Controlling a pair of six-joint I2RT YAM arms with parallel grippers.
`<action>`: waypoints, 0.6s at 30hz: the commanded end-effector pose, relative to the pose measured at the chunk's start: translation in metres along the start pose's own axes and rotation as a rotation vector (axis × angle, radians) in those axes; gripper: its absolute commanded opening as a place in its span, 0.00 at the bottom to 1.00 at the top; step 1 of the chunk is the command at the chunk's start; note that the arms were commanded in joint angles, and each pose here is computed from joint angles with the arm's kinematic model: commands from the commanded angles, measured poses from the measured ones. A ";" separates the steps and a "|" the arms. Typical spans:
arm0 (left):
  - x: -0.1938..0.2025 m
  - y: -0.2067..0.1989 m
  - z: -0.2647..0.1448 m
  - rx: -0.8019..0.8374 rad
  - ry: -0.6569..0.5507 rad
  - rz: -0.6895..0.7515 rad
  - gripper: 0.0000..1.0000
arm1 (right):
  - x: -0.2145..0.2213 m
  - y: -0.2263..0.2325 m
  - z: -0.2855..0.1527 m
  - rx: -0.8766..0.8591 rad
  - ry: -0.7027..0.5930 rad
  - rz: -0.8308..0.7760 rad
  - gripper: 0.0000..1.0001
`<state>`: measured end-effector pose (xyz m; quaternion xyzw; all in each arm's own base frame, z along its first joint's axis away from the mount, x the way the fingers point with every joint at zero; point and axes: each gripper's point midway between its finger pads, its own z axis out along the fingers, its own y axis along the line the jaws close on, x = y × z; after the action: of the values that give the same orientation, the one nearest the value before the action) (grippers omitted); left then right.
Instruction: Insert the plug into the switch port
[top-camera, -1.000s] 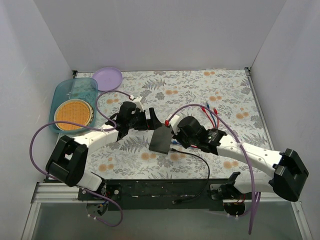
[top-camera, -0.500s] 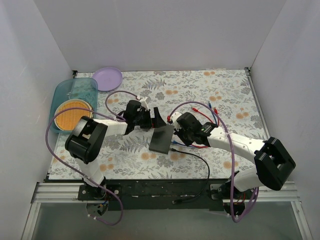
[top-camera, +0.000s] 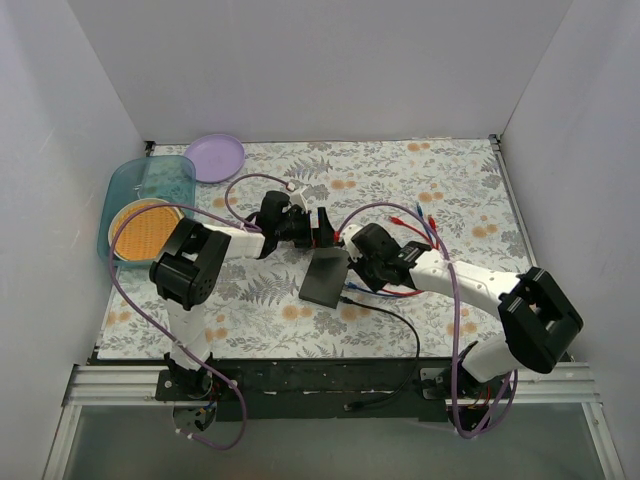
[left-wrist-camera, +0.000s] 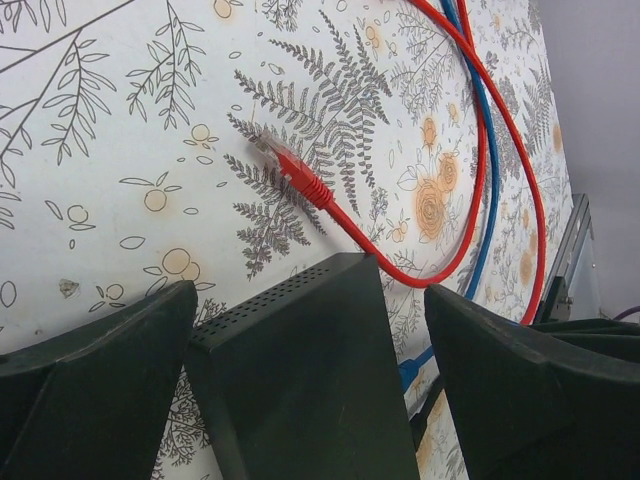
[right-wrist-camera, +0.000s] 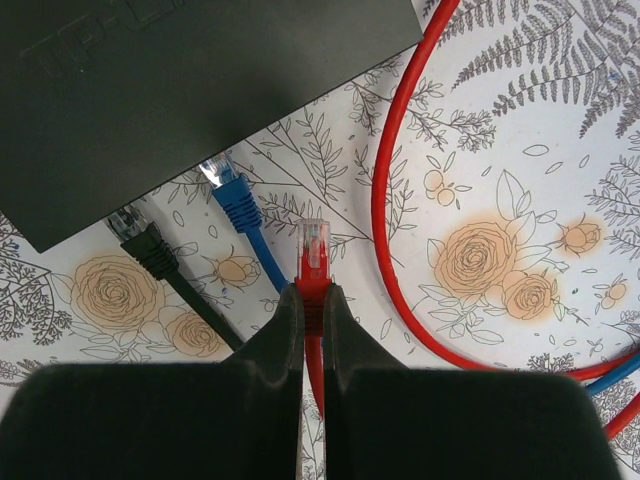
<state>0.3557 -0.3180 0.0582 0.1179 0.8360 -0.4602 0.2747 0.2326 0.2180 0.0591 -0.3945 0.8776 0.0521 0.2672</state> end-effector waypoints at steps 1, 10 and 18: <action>-0.010 -0.005 -0.008 -0.040 -0.005 0.043 0.98 | -0.022 0.000 0.001 -0.013 -0.047 0.002 0.01; 0.001 0.017 -0.040 -0.252 -0.034 0.004 0.98 | -0.030 0.001 0.010 -0.018 -0.051 -0.014 0.01; 0.014 -0.020 -0.030 -0.077 0.020 0.041 0.96 | -0.028 0.000 0.014 -0.014 -0.038 -0.015 0.01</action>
<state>0.3344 -0.2860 0.0546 0.0915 0.8768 -0.3850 0.2730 0.2395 0.2292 0.0471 -0.4038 0.8770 0.0554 0.2544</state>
